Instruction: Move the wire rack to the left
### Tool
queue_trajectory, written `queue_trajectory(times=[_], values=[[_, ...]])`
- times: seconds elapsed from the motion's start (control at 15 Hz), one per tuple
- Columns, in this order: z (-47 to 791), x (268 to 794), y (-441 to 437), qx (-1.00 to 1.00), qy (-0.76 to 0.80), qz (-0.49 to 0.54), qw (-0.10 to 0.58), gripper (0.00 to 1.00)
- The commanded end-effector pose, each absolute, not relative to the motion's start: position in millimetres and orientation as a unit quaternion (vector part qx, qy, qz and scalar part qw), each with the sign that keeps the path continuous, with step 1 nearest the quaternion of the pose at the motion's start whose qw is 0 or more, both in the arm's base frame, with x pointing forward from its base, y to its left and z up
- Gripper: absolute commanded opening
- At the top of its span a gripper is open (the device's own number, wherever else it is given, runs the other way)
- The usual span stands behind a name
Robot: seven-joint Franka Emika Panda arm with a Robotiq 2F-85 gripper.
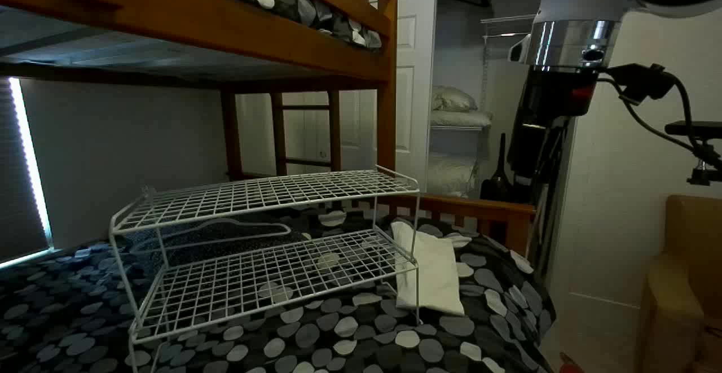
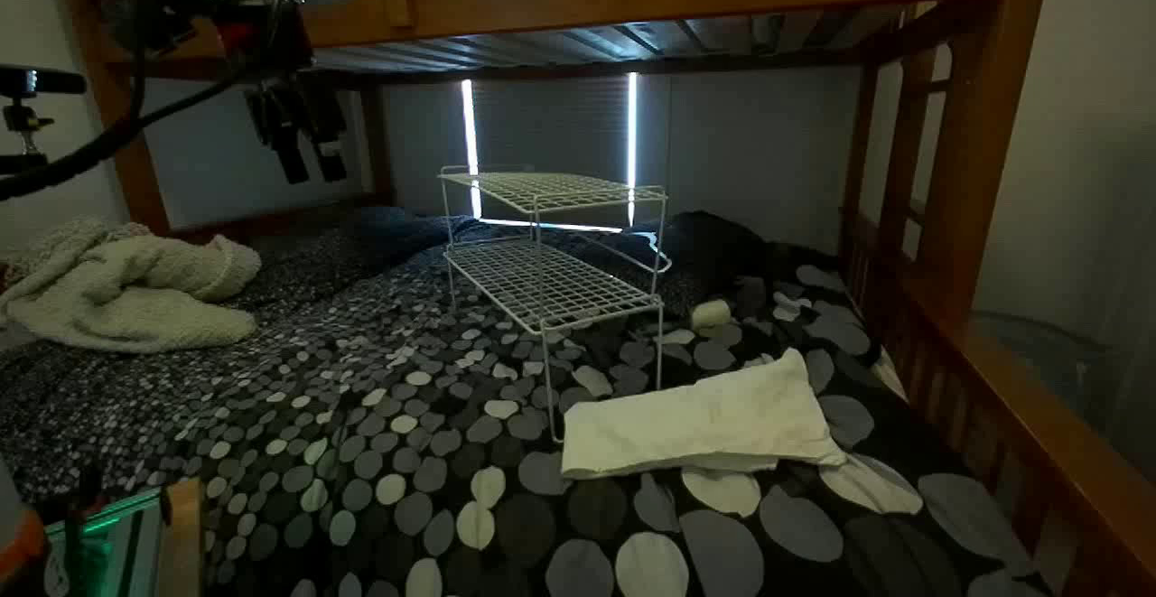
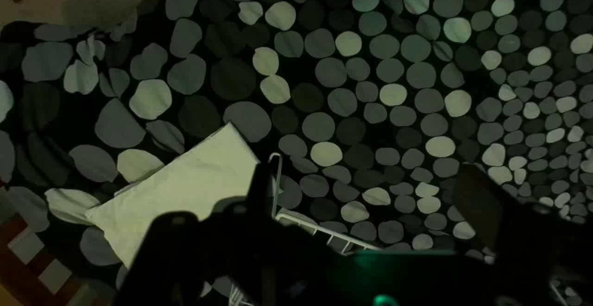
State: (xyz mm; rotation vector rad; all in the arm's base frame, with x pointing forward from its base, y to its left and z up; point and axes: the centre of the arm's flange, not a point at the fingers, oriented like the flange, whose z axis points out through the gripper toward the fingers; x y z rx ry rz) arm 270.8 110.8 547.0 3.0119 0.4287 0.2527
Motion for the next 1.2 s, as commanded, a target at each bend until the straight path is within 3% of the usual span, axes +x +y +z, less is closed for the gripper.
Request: queue_trajectory(times=[0.0,0.8,1.13], values=[[547,271,111,0.986,0.14,0.083,0.044,1.0],[547,271,111,0.986,0.14,0.082,0.044,1.0],[531,319,105,0.963,0.216,0.048,0.154,1.0]])
